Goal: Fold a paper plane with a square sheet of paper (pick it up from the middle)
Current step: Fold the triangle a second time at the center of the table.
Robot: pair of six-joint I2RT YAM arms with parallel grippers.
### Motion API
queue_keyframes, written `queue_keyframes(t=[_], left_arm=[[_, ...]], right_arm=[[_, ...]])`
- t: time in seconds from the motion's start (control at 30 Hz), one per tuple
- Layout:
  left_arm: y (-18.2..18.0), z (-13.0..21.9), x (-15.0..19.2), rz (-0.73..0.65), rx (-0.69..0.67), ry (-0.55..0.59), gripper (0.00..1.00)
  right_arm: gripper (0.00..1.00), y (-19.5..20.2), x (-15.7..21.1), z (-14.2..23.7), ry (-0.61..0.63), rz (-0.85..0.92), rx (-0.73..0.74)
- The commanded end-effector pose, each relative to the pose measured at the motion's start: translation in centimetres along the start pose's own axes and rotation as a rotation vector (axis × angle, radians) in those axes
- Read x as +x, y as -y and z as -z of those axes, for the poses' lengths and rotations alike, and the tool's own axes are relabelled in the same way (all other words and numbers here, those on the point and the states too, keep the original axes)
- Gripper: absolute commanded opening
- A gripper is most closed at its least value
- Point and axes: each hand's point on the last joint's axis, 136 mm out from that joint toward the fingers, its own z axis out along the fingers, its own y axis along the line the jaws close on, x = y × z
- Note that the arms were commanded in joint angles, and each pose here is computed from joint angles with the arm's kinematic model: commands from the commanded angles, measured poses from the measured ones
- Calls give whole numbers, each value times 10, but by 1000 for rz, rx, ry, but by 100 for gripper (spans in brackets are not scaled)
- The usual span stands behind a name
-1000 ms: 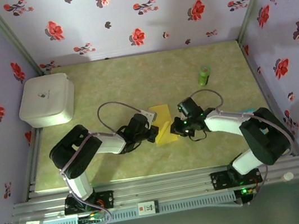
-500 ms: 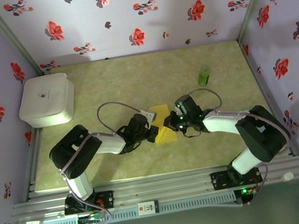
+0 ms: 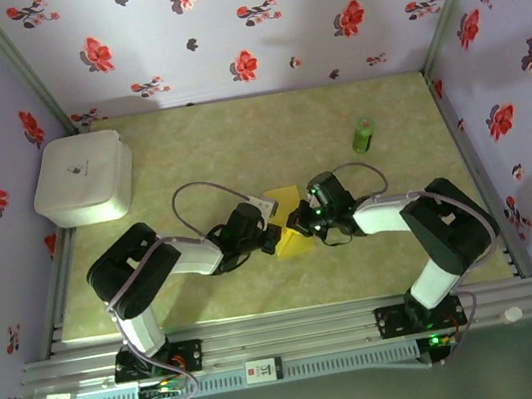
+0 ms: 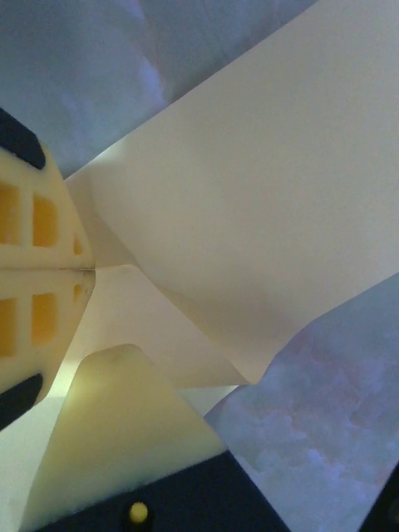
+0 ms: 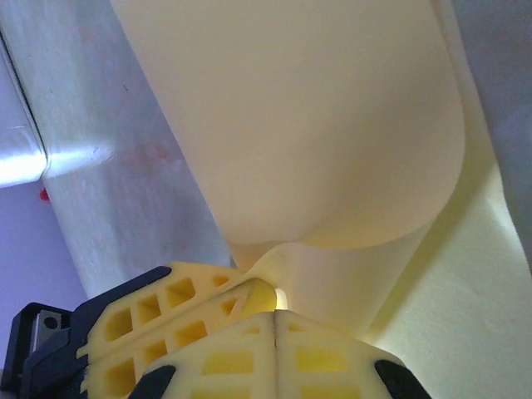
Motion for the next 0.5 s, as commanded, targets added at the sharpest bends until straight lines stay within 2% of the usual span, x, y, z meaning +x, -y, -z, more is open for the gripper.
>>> queue_keyframes(t=[0.0,0.37,0.47], left_arm=[[-12,5,15,13,-41,-53,0],[-13,6,14,11,-43,-51,0],[-13,6,14,10,-43,-52,0]], right_arm=[[0,4,2,-5,-5,-12,6],[0,44,11,-7,2,-54,96],[0,37,10,-5,4,-54,76]])
